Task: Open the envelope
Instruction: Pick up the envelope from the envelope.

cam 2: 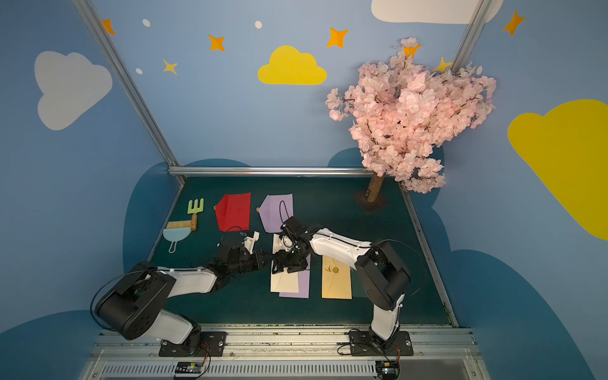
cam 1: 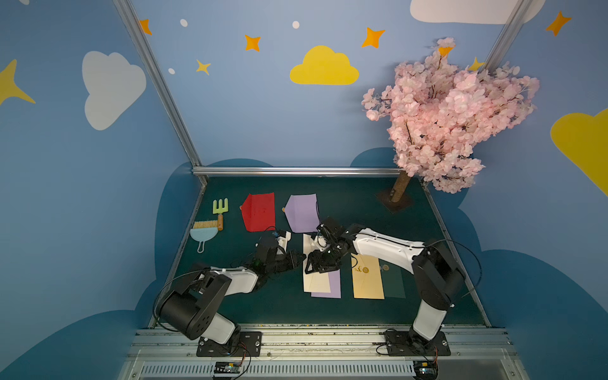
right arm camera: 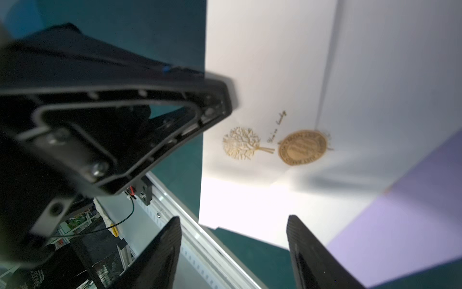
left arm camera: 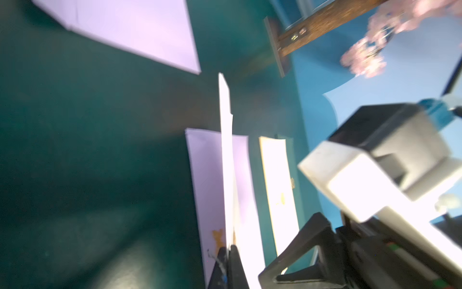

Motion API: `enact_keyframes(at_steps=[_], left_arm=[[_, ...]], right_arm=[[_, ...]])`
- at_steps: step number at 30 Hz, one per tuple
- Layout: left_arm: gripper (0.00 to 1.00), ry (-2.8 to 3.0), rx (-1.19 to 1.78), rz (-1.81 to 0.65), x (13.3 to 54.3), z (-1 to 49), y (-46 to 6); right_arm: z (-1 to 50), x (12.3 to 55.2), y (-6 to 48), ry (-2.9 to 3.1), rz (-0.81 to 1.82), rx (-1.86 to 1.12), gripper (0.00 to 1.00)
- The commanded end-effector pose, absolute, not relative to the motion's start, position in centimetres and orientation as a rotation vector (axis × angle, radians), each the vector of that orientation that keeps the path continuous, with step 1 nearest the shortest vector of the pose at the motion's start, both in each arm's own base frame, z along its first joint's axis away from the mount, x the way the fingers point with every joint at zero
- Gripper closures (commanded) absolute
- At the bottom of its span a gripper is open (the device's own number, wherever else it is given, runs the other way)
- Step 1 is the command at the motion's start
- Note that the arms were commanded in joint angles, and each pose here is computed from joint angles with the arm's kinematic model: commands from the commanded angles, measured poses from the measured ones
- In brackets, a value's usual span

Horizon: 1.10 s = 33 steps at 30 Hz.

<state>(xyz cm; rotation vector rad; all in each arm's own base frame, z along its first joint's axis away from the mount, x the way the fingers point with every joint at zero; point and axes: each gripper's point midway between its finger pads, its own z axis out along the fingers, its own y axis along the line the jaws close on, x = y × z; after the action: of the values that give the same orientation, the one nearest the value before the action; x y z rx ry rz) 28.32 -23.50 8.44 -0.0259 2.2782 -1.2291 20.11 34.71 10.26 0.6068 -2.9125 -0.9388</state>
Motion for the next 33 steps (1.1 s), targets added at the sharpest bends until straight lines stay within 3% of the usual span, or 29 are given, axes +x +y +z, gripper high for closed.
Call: enact_keyframes(at_steps=[1, 12, 21, 33], left_arm=[[0.97, 2.267, 0.059, -1.206, 27.7, 10.1, -23.0], [0.97, 2.026, 0.2, -1.332, 24.5, 19.8, -20.7], [0.97, 1.824, 0.276, -1.492, 21.0, 26.3, -19.7], [0.97, 1.718, 0.282, -1.576, 21.0, 28.8, -19.8]], right_arm=[[14.8, 20.9, 33.5, -2.983, -1.014, 0.638, 0.3], [21.8, 20.7, 31.5, -2.996, -1.376, 0.767, 0.28], [29.6, 19.4, 32.2, -2.778, -2.213, 0.98, 0.28], [30.5, 19.5, 33.8, -2.684, -2.263, 0.994, 0.33]])
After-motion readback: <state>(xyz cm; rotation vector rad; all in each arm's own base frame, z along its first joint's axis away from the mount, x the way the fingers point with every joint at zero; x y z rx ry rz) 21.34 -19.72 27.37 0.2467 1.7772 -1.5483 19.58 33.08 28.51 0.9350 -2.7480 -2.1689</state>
